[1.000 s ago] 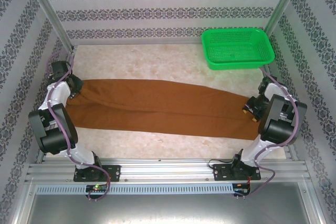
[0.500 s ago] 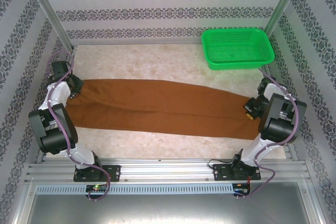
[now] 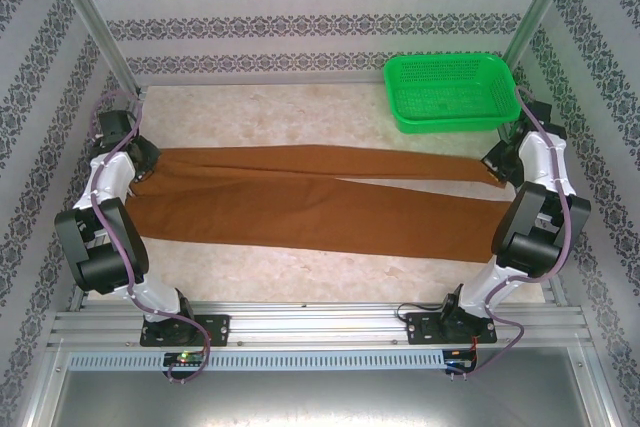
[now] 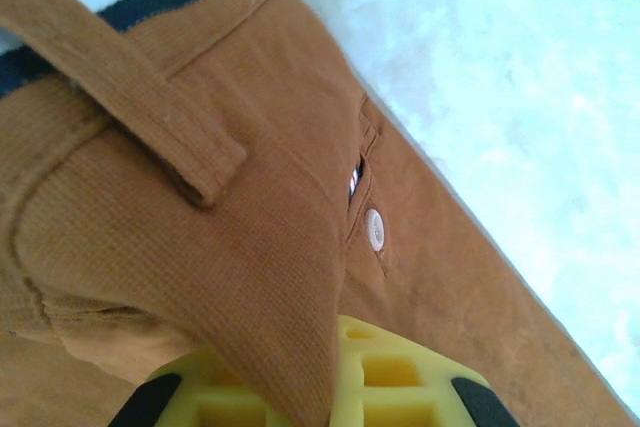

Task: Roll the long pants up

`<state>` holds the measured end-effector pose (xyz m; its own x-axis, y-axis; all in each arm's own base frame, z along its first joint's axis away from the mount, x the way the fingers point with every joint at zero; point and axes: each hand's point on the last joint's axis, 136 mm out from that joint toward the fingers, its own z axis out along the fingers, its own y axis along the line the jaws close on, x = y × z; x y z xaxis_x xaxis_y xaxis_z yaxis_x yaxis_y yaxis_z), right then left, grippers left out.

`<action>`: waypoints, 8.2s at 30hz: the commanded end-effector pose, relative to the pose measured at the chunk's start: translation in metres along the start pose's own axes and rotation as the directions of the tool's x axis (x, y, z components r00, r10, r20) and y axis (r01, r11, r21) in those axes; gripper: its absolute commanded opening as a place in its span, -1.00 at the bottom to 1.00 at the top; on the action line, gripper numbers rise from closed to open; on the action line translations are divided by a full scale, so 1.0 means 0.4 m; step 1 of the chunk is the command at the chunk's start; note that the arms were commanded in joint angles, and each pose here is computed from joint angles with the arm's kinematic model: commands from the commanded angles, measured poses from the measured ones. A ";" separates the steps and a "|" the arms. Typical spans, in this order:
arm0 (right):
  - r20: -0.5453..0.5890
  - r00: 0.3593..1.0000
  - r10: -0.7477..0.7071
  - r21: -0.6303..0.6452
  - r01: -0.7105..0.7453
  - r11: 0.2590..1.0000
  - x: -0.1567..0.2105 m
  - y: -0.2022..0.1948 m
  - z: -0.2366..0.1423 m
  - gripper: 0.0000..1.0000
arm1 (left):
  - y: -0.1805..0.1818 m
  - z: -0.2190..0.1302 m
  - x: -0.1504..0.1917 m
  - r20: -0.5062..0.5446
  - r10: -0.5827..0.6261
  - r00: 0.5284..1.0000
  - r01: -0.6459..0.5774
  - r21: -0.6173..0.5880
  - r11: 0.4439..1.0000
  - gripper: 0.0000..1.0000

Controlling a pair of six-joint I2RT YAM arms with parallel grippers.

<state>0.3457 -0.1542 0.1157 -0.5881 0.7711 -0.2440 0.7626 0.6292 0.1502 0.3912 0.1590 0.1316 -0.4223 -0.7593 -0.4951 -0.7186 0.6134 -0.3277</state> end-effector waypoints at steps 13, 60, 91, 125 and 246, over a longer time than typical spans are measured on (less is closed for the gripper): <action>0.106 0.992 0.061 0.017 -0.063 0.998 0.142 -0.126 -0.128 -1.00 | 0.081 -0.146 -0.076 0.174 0.026 0.984 0.006 -0.176 0.984 -1.00; -0.204 0.964 -0.169 -0.067 0.158 0.985 0.361 0.056 0.125 -1.00 | 0.051 -0.001 0.227 -0.122 0.138 0.983 -0.148 -0.072 0.986 -1.00; -0.093 0.937 -0.336 -0.086 0.329 0.940 0.241 0.241 0.009 -0.88 | 0.124 -0.253 0.132 0.110 0.152 0.982 -0.134 -0.161 0.978 0.33; -0.434 0.785 -0.441 -0.003 0.488 0.873 0.514 0.204 0.185 -1.00 | 0.477 0.011 0.180 -0.080 -0.340 0.937 0.259 -0.493 0.830 -1.00; -0.139 0.987 -0.075 0.151 0.096 0.984 0.297 -0.098 0.032 -1.00 | 0.141 0.109 0.261 -0.292 -0.078 0.953 0.043 -0.125 0.991 -0.69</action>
<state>0.2498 -0.0672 0.0367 -0.6851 0.7285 0.0009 0.7280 0.6846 0.0364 0.3356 0.1144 0.0209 -0.5155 -0.8390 -0.1742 -0.7821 0.5437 -0.3045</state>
